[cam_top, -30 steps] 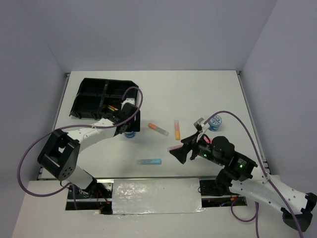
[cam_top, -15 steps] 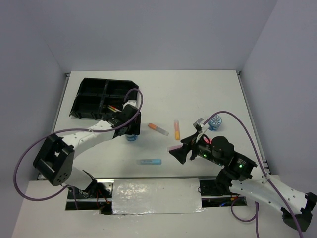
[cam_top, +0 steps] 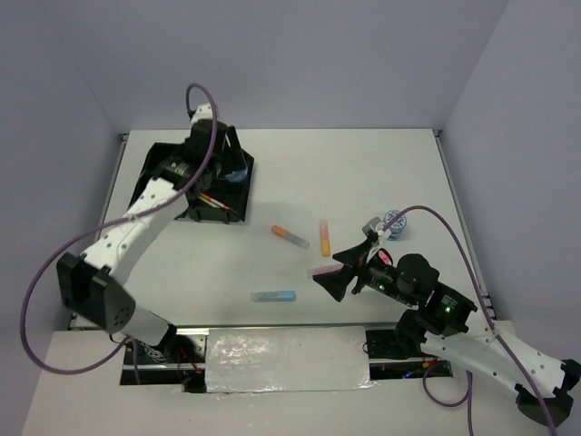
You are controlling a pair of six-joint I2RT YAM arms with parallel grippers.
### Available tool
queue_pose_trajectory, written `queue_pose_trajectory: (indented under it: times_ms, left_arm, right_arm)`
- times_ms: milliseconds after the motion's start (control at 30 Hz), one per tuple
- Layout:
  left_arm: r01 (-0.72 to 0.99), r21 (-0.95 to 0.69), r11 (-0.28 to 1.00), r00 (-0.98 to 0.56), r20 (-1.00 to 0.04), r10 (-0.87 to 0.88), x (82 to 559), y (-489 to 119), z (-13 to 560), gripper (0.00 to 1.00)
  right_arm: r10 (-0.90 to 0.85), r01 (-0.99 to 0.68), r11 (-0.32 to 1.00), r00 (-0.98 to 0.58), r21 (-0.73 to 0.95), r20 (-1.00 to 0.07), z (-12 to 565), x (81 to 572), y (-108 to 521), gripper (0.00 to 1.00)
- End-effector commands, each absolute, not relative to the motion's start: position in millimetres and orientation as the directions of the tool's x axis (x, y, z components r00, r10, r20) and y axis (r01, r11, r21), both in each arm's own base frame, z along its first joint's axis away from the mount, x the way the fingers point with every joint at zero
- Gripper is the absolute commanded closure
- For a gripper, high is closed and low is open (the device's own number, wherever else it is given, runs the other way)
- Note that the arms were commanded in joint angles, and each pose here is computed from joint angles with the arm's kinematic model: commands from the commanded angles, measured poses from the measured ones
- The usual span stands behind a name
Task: Sort the stationery into containers
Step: Place the stationery in the storage box.
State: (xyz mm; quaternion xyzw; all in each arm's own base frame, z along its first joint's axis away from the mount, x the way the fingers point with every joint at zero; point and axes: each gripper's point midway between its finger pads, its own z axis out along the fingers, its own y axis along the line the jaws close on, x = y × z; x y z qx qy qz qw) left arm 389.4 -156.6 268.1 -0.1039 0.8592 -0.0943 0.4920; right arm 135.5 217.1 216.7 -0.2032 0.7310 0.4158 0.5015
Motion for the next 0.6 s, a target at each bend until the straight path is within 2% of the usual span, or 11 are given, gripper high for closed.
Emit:
queue_pose_trajectory:
  times_ms: [0, 33, 67, 133, 233, 567]
  left_arm:
    - [-0.2, -0.275, 0.94, -0.442, -0.831, -0.337, 449, -125, 272, 1.0]
    - [-0.246, -0.24, 0.939, -0.46, -0.824, -0.331, 468, -115, 255, 1.0]
    - [-0.25, -0.258, 0.933, -0.416, -0.841, -0.344, 484, -111, 275, 1.0]
    - [-0.25, -0.261, 0.932, -0.41, -0.844, -0.346, 516, -106, 269, 1.0]
    - [-0.274, -0.243, 0.93, -0.415, -0.843, -0.343, 546, -93, 245, 1.0]
    - [-0.324, -0.279, 0.904, -0.427, -0.809, -0.403, 581, -48, 196, 1.0]
  right_arm:
    - [0.146, -0.727, 0.548, -0.404, 0.414, -0.903, 222, 132, 218, 0.0]
    - [0.158, -0.733, 0.534, -0.403, 0.421, -0.901, 224, 130, 219, 0.0]
    - [0.159, -0.737, 0.525, -0.407, 0.426, -0.899, 224, 129, 220, 0.0]
    - [0.161, -0.742, 0.512, -0.412, 0.433, -0.897, 220, 127, 222, 0.0]
    - [0.157, -0.743, 0.507, -0.42, 0.438, -0.894, 216, 127, 225, 0.0]
    - [0.121, -0.732, 0.542, -0.417, 0.412, -0.901, 205, 134, 225, 0.0]
